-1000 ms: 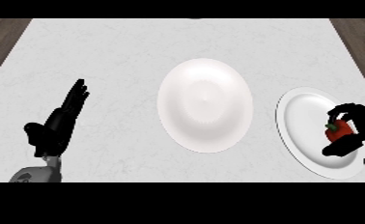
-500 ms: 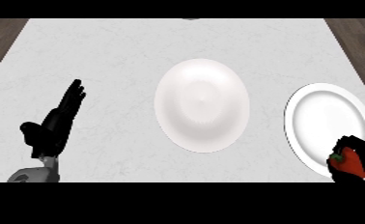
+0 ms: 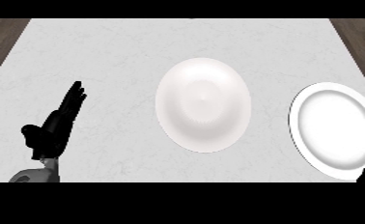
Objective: Pick the bell pepper from the plate and place it in the plate
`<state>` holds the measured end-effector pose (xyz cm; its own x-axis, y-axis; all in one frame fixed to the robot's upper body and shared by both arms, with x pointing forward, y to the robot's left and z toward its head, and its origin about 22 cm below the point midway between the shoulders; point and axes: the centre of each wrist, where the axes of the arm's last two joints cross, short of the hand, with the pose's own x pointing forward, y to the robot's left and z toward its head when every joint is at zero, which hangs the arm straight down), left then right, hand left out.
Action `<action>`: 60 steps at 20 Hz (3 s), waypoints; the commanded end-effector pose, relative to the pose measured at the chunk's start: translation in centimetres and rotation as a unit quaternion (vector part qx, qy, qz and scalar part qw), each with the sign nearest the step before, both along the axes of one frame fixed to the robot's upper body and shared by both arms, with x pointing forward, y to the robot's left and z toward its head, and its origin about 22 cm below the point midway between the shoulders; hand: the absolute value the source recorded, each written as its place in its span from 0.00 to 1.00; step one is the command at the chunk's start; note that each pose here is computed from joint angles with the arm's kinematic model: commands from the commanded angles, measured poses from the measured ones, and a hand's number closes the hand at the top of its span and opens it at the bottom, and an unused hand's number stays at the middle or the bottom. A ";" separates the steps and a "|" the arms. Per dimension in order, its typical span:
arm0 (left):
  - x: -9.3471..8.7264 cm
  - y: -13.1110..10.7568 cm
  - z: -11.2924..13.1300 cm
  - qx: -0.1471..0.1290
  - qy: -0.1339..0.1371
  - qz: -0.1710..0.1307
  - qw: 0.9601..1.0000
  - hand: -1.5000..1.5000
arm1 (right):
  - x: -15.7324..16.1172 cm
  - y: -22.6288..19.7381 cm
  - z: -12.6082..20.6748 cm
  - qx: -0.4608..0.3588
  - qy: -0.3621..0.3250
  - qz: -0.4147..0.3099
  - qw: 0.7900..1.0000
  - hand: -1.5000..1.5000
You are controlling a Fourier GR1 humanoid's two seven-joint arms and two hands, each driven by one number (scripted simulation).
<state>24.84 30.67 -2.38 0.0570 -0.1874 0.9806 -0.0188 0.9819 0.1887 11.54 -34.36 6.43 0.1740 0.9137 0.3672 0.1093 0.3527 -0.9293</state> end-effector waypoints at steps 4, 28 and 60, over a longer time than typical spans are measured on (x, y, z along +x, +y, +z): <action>0.4 0.2 0.1 0.004 -0.011 -0.004 1.000 0.50 | -1.7 4.1 5.7 0.004 -0.130 0.008 0.991 1.00; 1.8 -1.7 0.6 -0.001 -0.006 -0.010 1.000 0.50 | 12.7 18.5 8.7 0.067 -0.107 0.106 0.986 1.00; 1.0 0.4 1.0 0.002 -0.009 -0.004 1.000 0.50 | 19.2 19.8 1.3 0.412 -0.209 -0.049 0.886 0.00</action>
